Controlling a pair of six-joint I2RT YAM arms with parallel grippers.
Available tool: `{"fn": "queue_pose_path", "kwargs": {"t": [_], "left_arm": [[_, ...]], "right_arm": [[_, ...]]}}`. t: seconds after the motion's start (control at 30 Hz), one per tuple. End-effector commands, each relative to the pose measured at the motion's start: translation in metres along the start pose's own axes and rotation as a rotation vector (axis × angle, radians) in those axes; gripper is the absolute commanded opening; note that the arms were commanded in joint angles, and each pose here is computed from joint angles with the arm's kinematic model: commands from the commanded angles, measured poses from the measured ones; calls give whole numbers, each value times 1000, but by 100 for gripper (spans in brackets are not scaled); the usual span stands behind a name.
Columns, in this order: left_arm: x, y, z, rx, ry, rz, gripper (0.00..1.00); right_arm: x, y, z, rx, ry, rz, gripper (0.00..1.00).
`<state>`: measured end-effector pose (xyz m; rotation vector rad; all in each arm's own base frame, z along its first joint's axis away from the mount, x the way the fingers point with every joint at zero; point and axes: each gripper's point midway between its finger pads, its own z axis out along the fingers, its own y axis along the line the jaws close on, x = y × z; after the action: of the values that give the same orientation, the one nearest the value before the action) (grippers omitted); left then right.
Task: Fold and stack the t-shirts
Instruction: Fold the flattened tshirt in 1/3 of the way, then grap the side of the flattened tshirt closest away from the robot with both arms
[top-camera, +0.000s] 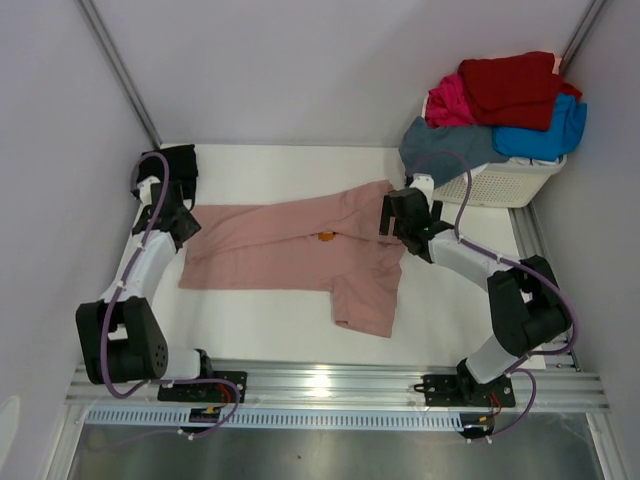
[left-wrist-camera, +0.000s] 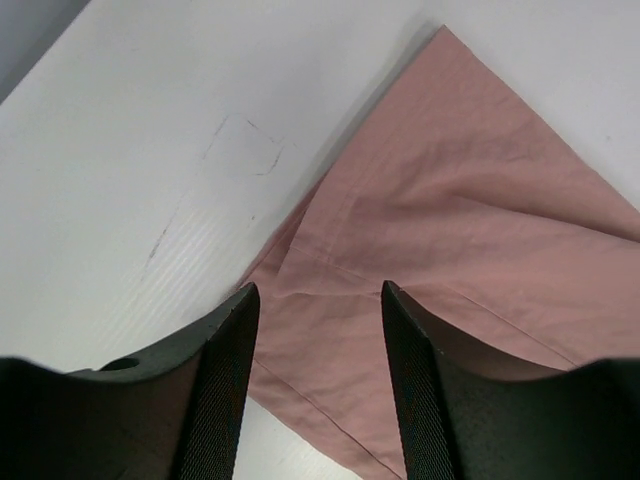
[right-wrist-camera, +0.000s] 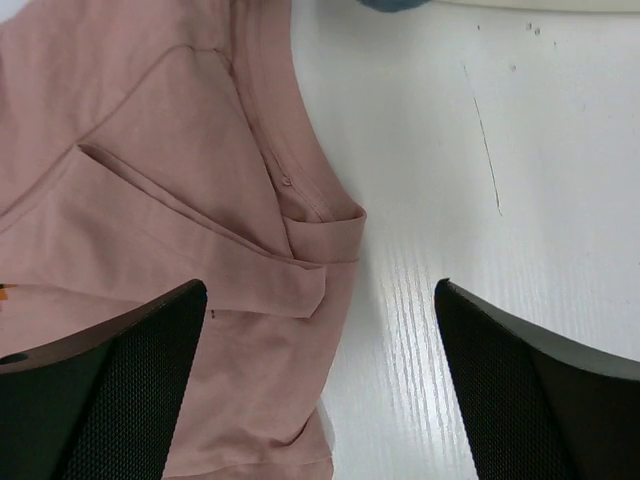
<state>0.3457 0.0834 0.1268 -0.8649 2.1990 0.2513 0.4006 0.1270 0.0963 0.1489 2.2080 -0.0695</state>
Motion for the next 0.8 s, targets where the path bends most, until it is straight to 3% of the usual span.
{"fn": "queue_pose_path", "kwargs": {"t": [0.0, 0.2, 0.27, 0.37, 0.5, 0.53, 0.77], "left_arm": [[-10, -12, -11, 96, -44, -51, 55], [25, -46, -21, 302, 86, -158, 45], [53, -47, -22, 337, 137, -181, 44], [60, -47, -34, 365, 107, -254, 42], [103, -20, -37, 321, 114, -329, 39], [96, -20, -46, 352, 68, -344, 39], [108, 1, -54, 316, 35, -365, 39]], "right_arm": [[-30, 6, -11, -32, -57, 49, 99], [14, 30, -14, -136, 44, 61, 99], [27, 41, -20, -173, 57, 62, 99], [47, 48, -30, -189, 71, 32, 98], [64, 46, -37, -184, 75, 21, 99], [69, 44, -40, -182, 78, 21, 99], [92, 42, -54, -203, 100, 9, 99]]}}
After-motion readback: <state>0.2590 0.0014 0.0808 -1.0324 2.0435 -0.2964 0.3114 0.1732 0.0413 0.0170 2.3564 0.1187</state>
